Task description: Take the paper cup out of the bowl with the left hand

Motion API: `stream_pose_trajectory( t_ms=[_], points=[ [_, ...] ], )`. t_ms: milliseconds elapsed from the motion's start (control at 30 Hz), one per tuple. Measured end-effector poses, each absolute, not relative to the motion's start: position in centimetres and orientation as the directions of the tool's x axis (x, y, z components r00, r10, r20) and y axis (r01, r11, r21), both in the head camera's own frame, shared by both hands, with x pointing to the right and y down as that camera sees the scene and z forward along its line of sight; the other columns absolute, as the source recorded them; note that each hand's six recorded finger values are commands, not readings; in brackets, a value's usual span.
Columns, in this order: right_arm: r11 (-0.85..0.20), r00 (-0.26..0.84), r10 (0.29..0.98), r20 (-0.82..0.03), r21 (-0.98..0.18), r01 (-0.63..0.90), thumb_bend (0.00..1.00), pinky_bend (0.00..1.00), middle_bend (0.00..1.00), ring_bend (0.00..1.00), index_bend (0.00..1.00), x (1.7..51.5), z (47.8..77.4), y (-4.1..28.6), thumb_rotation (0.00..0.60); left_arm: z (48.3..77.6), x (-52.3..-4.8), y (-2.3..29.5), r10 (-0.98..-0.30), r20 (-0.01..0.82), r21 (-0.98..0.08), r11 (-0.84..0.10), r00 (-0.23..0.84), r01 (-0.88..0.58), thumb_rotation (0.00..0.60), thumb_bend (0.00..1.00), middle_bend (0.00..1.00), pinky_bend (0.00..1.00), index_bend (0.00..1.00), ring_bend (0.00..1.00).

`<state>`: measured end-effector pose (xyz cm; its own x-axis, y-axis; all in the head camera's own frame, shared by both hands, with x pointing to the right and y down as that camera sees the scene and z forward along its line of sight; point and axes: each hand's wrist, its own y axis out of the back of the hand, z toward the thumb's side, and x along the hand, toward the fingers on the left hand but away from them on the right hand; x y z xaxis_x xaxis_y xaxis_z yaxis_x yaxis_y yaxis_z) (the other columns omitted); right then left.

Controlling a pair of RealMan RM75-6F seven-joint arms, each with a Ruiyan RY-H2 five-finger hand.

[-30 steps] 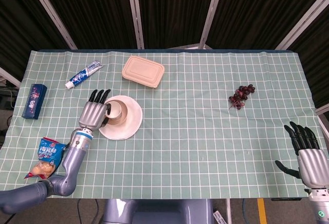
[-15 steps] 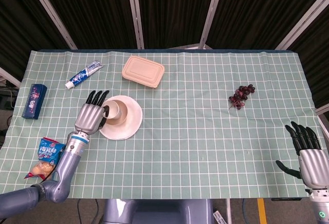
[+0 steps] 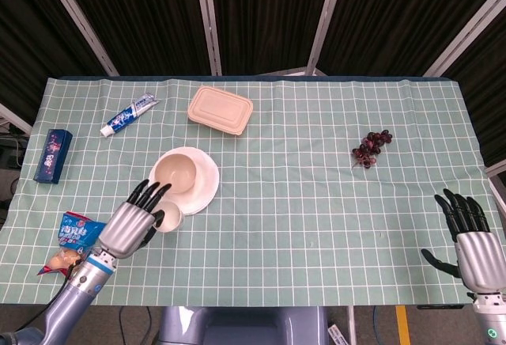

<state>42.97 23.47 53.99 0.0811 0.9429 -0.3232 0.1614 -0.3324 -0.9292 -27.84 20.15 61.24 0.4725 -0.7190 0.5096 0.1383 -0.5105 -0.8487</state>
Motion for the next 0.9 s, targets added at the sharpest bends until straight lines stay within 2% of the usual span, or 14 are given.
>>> stream_pose_trajectory(
  t_ms=[500,567,733,833,900],
  points=[
    [-0.323,0.067,0.946,-0.316,-0.931,0.171,0.07,0.0,0.0,0.0,0.02,43.4,53.7,23.2,0.6,65.1,-25.0,22.5,-0.638,0.58,-0.801,-0.56,0.506,0.213,0.6,0.62,0.0,0.0,0.56,0.0],
    [-0.322,0.068,0.947,-0.315,-0.931,0.171,0.07,0.0,0.0,0.0,0.02,43.4,53.7,23.2,0.6,65.1,-24.9,22.5,-0.639,0.58,-0.802,-0.558,0.506,0.214,0.6,0.58,0.0,0.0,0.49,0.0],
    [-0.321,0.071,0.947,-0.313,-0.932,0.169,0.07,0.0,0.0,0.0,0.02,43.3,53.6,23.3,0.6,64.4,-25.1,22.3,-0.655,0.564,-0.813,-0.547,0.503,0.198,0.6,0.3,0.0,0.0,0.13,0.0],
    [-0.322,0.071,0.947,-0.315,-0.932,0.166,0.07,0.0,0.0,0.0,0.02,43.3,53.7,23.3,0.6,63.6,-25.5,22.1,-0.671,0.548,-0.822,-0.543,0.5,0.172,0.6,0.22,0.0,0.0,0.02,0.0],
    [-0.324,0.072,0.946,-0.316,-0.932,0.163,0.07,0.0,0.0,0.0,0.02,43.3,53.8,23.3,0.6,63.0,-25.9,22.0,-0.681,0.537,-0.826,-0.543,0.498,0.15,0.6,0.21,0.0,0.0,0.0,0.0]
  ],
)
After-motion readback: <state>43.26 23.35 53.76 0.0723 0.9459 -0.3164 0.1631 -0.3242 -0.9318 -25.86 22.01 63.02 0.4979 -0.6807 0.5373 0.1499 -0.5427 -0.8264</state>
